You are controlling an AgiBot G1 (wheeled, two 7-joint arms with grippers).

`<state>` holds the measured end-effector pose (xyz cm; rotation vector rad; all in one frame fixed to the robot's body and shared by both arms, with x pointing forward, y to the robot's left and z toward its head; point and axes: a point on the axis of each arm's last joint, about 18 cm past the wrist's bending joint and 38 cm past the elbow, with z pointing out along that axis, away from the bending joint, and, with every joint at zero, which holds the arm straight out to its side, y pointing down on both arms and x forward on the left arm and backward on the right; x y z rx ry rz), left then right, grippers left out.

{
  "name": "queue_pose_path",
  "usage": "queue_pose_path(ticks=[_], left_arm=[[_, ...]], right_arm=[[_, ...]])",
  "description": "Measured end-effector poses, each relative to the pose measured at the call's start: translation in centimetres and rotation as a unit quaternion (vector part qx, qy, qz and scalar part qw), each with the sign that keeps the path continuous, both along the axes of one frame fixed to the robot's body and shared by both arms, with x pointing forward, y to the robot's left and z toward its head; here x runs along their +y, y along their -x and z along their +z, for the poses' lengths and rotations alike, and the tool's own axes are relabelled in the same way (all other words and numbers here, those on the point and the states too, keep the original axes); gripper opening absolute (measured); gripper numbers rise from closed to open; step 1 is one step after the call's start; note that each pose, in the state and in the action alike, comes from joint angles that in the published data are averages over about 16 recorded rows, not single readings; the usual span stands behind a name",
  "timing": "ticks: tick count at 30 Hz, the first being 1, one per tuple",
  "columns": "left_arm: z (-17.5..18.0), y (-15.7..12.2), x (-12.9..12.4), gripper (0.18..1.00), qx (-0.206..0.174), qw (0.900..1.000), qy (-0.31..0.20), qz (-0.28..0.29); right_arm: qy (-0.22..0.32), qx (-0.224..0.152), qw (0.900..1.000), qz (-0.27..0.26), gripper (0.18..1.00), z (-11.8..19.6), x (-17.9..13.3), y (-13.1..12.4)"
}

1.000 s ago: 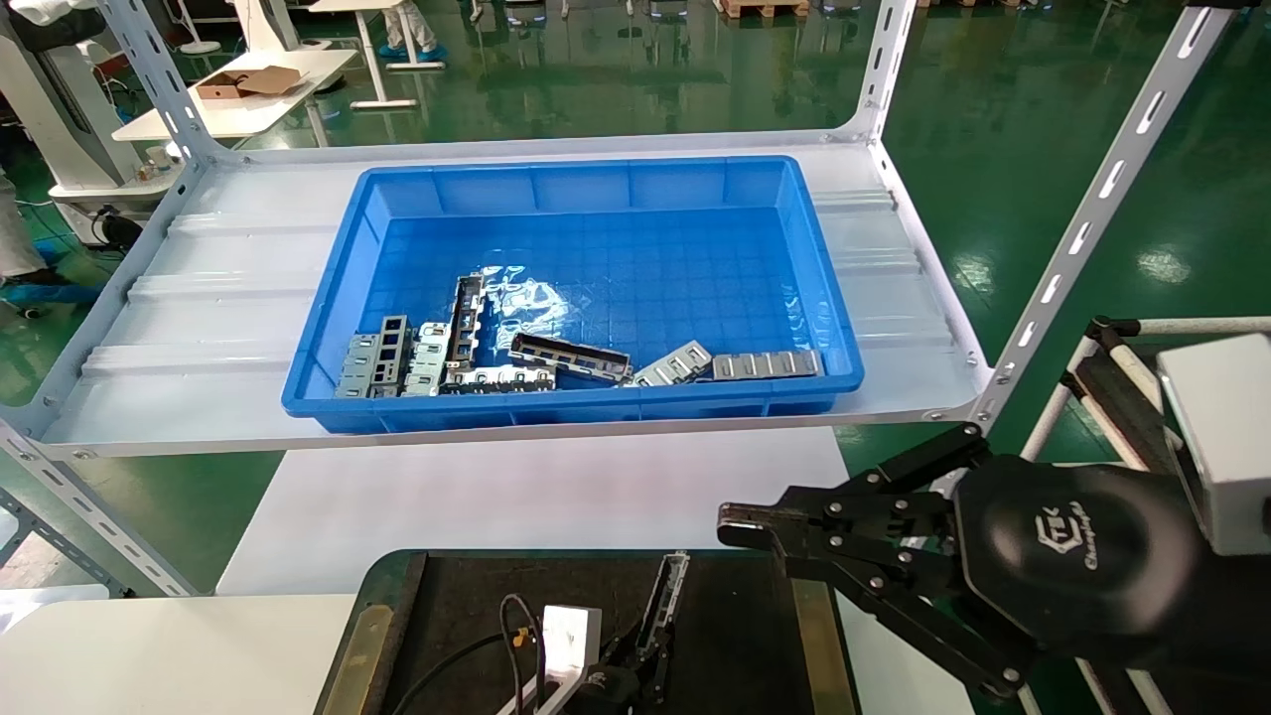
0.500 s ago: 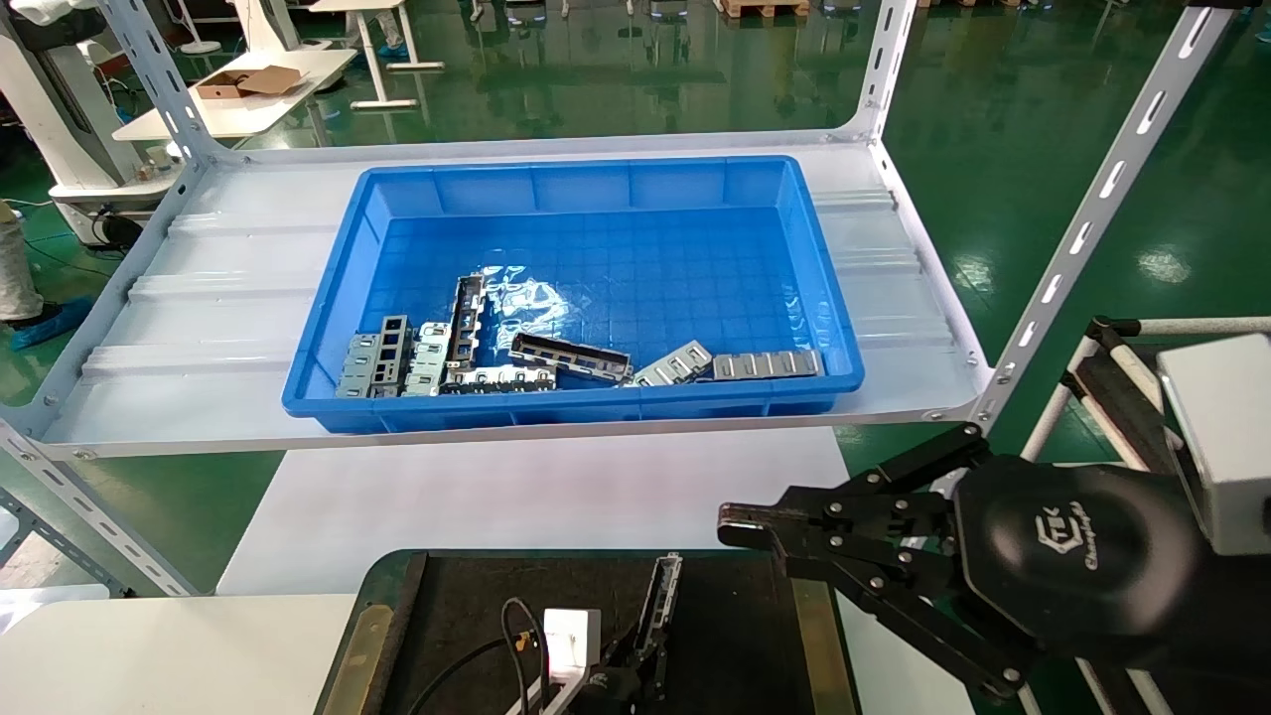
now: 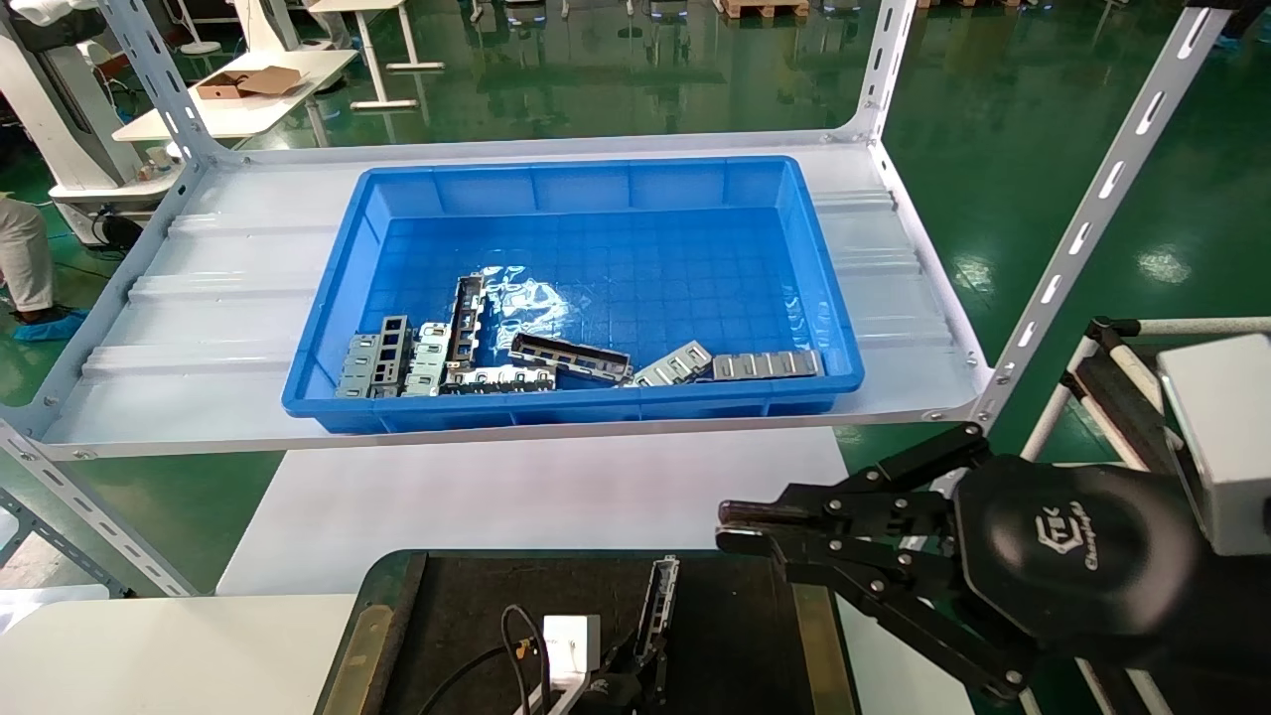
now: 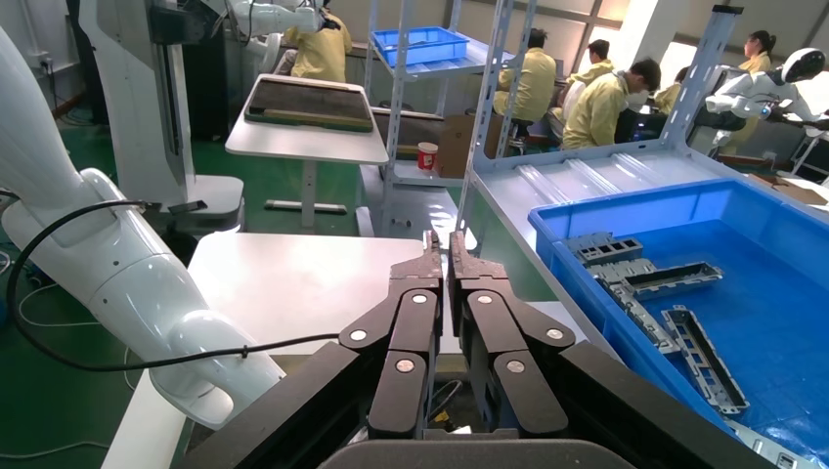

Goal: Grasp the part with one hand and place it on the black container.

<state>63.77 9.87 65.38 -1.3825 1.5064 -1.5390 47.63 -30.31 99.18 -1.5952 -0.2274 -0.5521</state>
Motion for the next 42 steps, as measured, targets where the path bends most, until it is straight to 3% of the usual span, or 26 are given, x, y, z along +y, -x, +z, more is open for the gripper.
queue_pose_path(ticks=[11,15,29,42], left_arm=[[0.0,0.0,-0.3,0.415,0.002,1.0000,0.005,0.001],[0.0,0.1,-0.5,0.453,0.001,1.0000,0.007,0.001],[1.3,0.0,-0.2,0.718,-0.021,0.9996,-0.005,-0.018],[4.8,0.1,2.8,0.929,-0.059,0.9934,-0.042,-0.089]], right_arm=[[0.000,0.000,1.000,0.000,0.290,0.0,0.0,0.0],[0.000,0.000,1.000,0.000,0.361,0.0,0.0,0.0],[0.000,0.000,1.000,0.000,0.668,0.0,0.0,0.0],[0.000,0.000,1.000,0.000,0.909,0.0,0.0,0.0]])
